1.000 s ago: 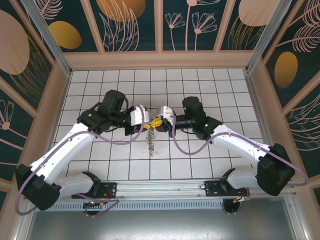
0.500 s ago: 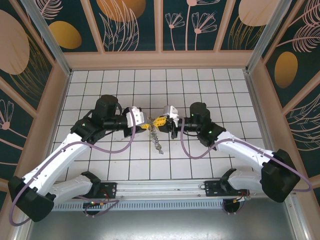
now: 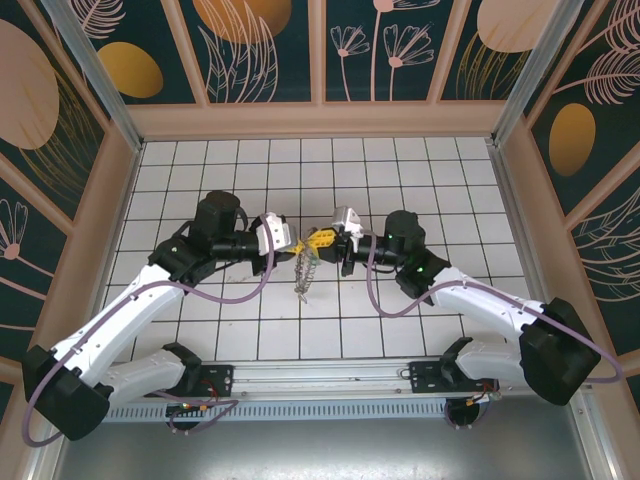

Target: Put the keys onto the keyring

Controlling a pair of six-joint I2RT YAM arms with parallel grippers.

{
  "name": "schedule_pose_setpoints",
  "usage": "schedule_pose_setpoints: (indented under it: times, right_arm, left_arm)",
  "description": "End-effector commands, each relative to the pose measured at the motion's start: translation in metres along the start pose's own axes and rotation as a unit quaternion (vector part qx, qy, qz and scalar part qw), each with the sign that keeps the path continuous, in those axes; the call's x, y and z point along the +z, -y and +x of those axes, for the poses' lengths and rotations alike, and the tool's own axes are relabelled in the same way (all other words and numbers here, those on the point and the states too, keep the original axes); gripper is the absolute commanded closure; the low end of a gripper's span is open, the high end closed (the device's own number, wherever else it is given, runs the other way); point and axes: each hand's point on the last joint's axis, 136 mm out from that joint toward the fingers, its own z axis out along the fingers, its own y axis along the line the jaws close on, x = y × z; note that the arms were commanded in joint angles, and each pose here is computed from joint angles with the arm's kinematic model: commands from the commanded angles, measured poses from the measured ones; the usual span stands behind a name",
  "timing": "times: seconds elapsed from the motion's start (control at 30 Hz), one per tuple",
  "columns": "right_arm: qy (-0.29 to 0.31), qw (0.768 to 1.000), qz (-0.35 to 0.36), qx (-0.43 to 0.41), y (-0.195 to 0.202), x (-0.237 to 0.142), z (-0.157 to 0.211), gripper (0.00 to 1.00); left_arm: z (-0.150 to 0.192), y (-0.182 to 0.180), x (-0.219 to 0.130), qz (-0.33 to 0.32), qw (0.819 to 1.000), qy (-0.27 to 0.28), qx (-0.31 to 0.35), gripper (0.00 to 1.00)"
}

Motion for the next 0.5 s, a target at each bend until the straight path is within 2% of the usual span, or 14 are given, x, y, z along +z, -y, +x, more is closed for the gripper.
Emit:
schedule_pose_setpoints:
  times: [0.0, 0.13, 0.27, 0.4, 0.43, 0.47]
  right_arm:
    - [0.064, 0.997, 0.002, -0.030, -0.002, -0.007, -0.038, 1.00]
    - [0.078, 0.997, 0.003, -0.025, -0.002, -0.008, -0.043, 1.00]
    - [0.106, 0.994, 0.003, -0.008, -0.003, -0.010, -0.047, 1.00]
    - [0.107, 0.994, 0.005, -0.002, -0.002, -0.009, -0.044, 1.00]
    - [0.108, 0.994, 0.007, -0.003, -0.002, -0.009, -0.045, 1.00]
    - [0.107, 0.994, 0.009, -0.003, -0.001, -0.009, -0.045, 1.00]
  left_arm:
    - [0.007, 0.004, 0.003, 0.009, 1.000, -0.007, 0.009, 1.00]
    - [0.008, 0.003, 0.006, 0.012, 1.000, -0.006, 0.008, 1.00]
    - [0.002, 0.008, 0.009, 0.029, 0.999, 0.016, 0.002, 1.00]
    - [-0.004, 0.004, 0.008, 0.018, 0.999, 0.034, -0.001, 1.00]
    - [-0.005, 0.003, 0.007, 0.011, 0.999, 0.036, -0.001, 0.96]
    - [-0.006, 0.002, 0.005, 0.003, 0.999, 0.038, 0.002, 0.87]
